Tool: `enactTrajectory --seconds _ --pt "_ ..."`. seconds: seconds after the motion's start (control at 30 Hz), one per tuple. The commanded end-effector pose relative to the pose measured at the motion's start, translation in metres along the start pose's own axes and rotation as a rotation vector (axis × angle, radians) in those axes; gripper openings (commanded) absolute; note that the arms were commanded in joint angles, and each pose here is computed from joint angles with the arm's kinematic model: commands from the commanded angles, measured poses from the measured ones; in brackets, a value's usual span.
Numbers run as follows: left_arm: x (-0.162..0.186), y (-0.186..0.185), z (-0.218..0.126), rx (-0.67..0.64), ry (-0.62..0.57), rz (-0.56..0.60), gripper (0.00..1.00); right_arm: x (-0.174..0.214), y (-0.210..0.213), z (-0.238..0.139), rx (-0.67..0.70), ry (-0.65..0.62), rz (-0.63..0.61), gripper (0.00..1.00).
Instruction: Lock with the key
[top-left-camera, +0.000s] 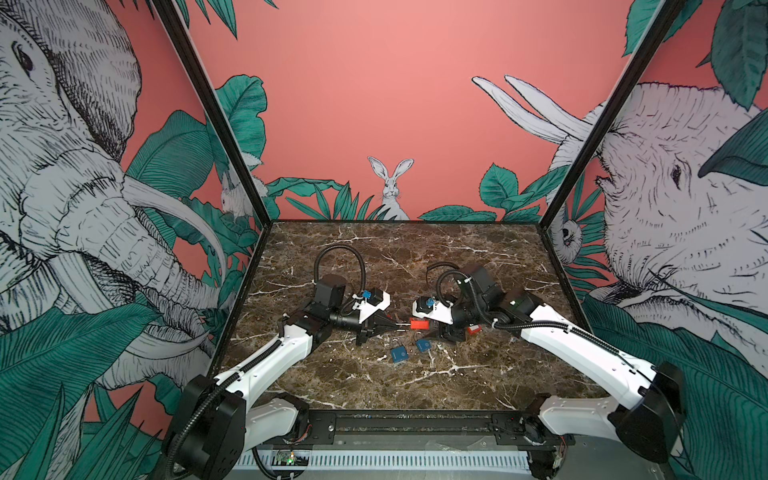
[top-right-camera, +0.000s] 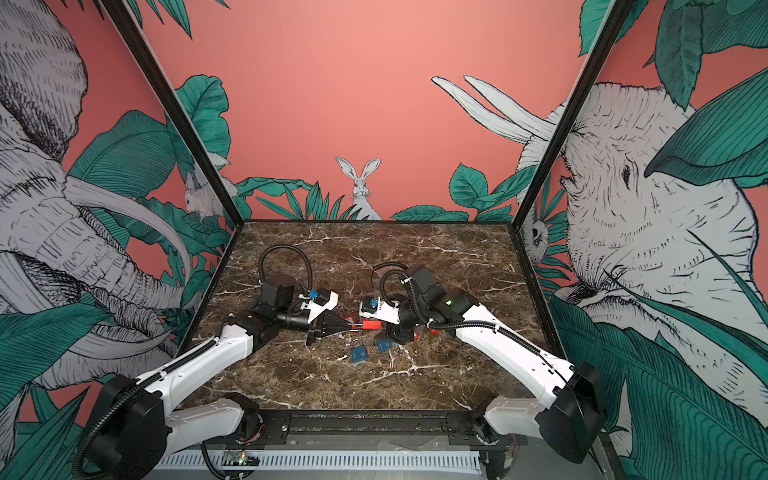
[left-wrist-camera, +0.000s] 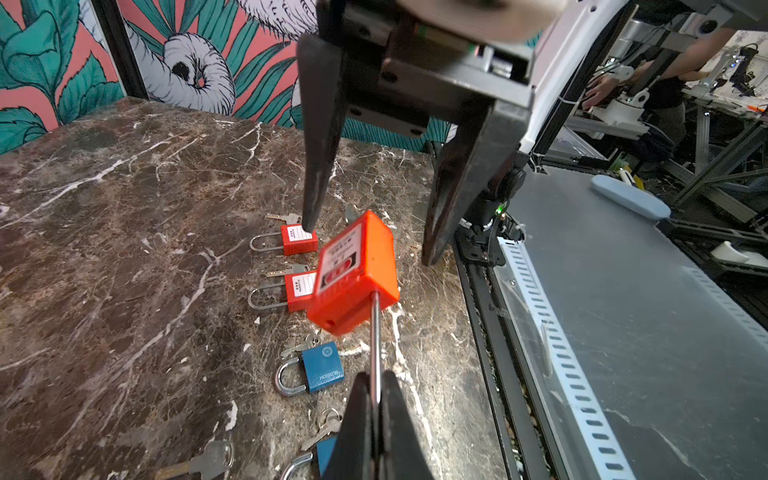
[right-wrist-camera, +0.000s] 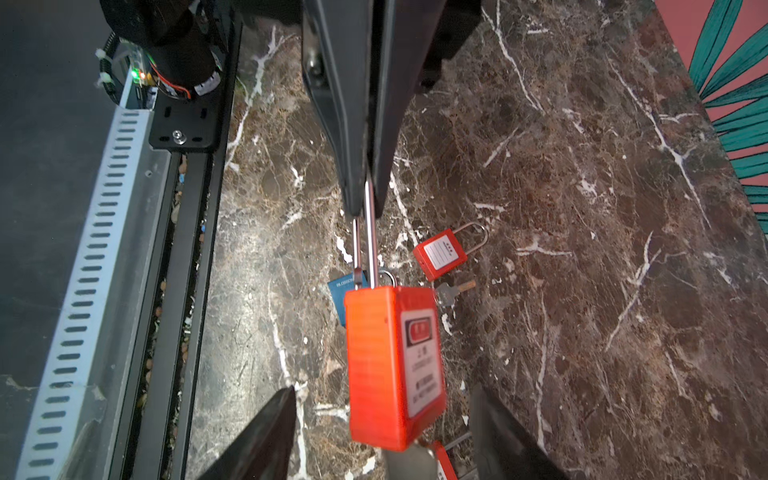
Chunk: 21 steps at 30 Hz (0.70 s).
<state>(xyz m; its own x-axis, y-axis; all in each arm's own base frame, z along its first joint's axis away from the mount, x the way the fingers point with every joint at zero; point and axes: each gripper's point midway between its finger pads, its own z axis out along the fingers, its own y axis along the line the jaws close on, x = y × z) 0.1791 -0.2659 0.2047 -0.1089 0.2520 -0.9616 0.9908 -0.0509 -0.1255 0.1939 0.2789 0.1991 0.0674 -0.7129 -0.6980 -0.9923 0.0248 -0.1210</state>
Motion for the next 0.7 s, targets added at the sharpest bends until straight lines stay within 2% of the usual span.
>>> enactTrajectory --seconds 0.0,0.33,0.47,0.67 --pt "-0.022 -0.010 -0.003 0.013 -0.057 0.087 0.00 -0.004 0.004 -0.010 -0.016 0.002 -0.004 0.58" --pt "-0.025 -0.021 0.003 0.037 -0.052 0.132 0.00 -0.009 0.004 -0.005 -0.044 -0.022 0.017 0.42" --pt "-0.026 -0.022 0.005 0.034 -0.052 0.149 0.00 -0.013 0.009 -0.007 -0.070 -0.038 0.010 0.32" --pt "-0.030 -0.025 0.006 0.024 -0.056 0.190 0.00 -0.015 0.018 -0.008 -0.130 -0.050 0.019 0.25"
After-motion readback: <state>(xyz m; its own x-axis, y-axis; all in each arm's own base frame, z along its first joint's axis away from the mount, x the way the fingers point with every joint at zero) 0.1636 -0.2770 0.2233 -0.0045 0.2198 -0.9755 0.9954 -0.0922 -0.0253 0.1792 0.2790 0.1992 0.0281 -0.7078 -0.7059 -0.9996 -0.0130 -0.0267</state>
